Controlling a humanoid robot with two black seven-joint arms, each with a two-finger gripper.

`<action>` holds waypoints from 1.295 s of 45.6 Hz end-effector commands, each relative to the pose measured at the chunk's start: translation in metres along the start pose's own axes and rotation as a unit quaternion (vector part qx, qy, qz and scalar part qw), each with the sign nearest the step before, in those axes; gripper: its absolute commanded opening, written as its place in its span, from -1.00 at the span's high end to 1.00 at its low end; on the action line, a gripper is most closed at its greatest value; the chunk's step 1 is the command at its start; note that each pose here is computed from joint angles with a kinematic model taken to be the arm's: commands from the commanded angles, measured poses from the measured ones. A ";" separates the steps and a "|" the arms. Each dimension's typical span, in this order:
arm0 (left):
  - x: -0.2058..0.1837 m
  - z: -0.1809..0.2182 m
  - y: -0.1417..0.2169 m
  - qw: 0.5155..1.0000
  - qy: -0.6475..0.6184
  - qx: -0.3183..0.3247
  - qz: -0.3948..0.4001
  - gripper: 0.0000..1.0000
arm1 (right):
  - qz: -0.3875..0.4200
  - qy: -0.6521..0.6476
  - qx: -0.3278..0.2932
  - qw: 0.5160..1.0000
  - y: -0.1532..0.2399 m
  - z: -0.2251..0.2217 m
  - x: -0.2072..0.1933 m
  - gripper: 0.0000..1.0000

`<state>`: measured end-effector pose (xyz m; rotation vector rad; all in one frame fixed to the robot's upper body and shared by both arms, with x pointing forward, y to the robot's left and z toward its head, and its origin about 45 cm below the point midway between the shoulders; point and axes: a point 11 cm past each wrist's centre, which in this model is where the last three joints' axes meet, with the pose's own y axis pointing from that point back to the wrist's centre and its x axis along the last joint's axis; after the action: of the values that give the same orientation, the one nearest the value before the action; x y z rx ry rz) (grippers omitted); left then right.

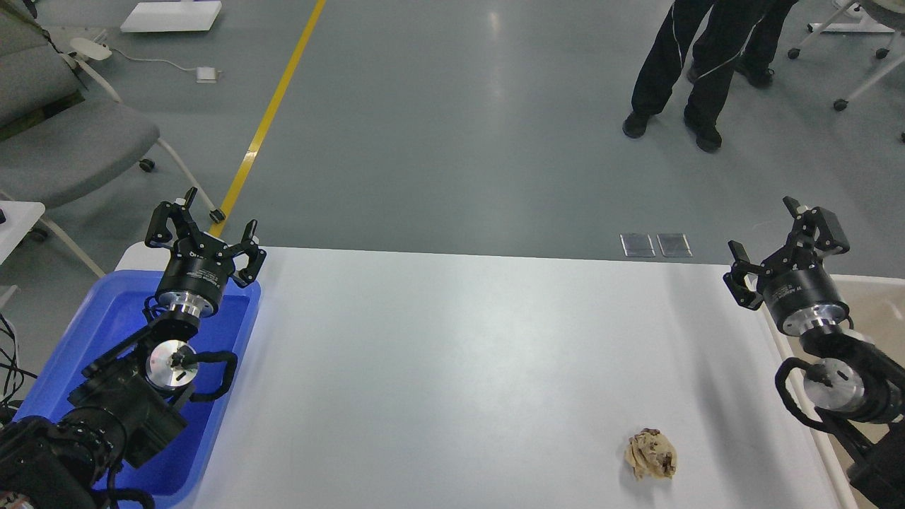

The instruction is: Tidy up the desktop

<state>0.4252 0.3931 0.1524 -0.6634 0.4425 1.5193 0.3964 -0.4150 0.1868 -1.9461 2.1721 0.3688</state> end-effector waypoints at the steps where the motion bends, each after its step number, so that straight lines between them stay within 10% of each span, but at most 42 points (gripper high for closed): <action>1: 0.000 0.000 0.000 1.000 0.000 0.000 0.000 -1.00 | -0.053 0.100 -0.067 0.991 0.014 -0.027 0.002 -1.00; 11: 0.000 0.000 0.000 1.000 0.000 0.000 0.000 -1.00 | -0.129 0.244 -0.063 0.959 0.016 -0.105 -0.022 -1.00; 28: 0.000 0.000 0.000 1.000 0.000 0.000 0.000 -1.00 | -0.216 0.522 -0.187 0.804 0.018 -0.092 -0.068 -1.00; 59: -0.001 0.000 -0.001 1.000 0.000 0.001 -0.002 -1.00 | -0.424 0.731 -0.178 0.504 0.063 0.048 -0.101 -1.00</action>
<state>0.4256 0.3929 0.1528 -0.6622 0.4421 1.5180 0.3717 -0.3091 0.2187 -3.8036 1.2167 -1.4024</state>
